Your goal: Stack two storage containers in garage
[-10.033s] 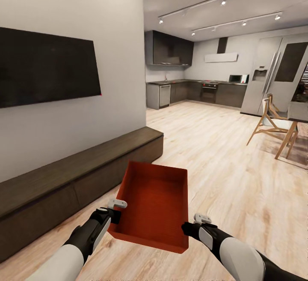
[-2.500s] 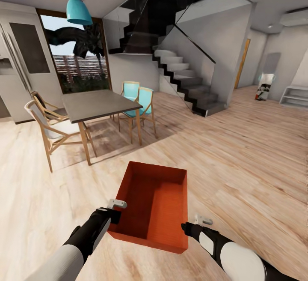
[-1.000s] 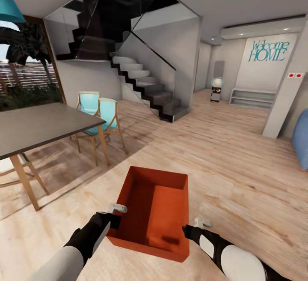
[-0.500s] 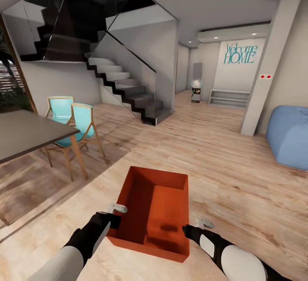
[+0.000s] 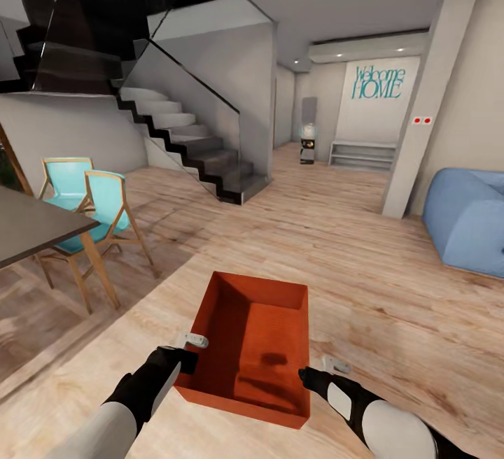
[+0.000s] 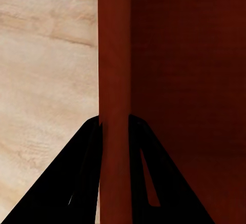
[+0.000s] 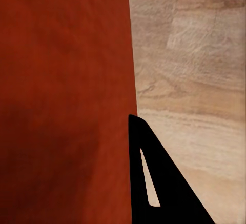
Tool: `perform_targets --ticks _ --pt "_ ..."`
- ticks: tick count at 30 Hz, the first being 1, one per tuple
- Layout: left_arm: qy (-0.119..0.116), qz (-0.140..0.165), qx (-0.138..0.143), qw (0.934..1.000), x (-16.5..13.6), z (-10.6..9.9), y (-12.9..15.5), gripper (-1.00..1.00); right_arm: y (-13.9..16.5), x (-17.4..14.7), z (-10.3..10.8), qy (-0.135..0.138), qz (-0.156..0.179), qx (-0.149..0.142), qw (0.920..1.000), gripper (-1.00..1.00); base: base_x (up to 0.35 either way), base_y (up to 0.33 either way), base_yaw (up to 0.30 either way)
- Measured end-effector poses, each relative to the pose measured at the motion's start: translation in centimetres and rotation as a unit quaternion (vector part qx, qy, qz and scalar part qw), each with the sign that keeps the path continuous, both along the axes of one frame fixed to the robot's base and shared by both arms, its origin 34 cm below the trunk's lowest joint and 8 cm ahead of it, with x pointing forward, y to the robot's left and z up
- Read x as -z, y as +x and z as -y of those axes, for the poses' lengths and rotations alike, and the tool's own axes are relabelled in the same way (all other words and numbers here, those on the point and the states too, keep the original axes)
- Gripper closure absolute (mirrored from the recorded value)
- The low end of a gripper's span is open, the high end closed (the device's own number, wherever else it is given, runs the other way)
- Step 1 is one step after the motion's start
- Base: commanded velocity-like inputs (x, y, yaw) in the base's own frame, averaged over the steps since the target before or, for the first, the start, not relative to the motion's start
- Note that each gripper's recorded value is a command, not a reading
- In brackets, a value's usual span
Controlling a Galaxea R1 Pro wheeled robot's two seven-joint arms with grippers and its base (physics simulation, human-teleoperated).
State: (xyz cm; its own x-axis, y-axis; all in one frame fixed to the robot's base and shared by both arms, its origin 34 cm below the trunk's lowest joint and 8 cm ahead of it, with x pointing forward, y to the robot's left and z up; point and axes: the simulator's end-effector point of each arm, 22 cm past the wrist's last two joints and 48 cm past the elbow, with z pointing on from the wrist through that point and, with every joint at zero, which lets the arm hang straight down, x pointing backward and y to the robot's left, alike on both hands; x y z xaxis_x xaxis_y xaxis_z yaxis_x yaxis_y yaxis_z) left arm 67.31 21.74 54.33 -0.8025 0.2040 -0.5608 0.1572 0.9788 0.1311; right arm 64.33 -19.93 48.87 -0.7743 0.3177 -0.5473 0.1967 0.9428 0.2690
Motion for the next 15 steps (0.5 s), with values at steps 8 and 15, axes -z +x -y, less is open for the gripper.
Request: perform_targets --ticks 8,15 --pt "0.000 -0.007 0.000 1.0000 0.7 0.0 -0.2 1.00 -0.3 0.7 0.0 0.000 -0.006 0.000 1.0000 1.00 0.341 0.000 -0.070" --pt "0.000 -0.013 0.000 0.9999 1.3 0.0 -0.5 1.00 -0.5 1.2 0.1 -0.002 -0.011 -0.001 0.9999 1.00 0.341 0.000 -0.073"
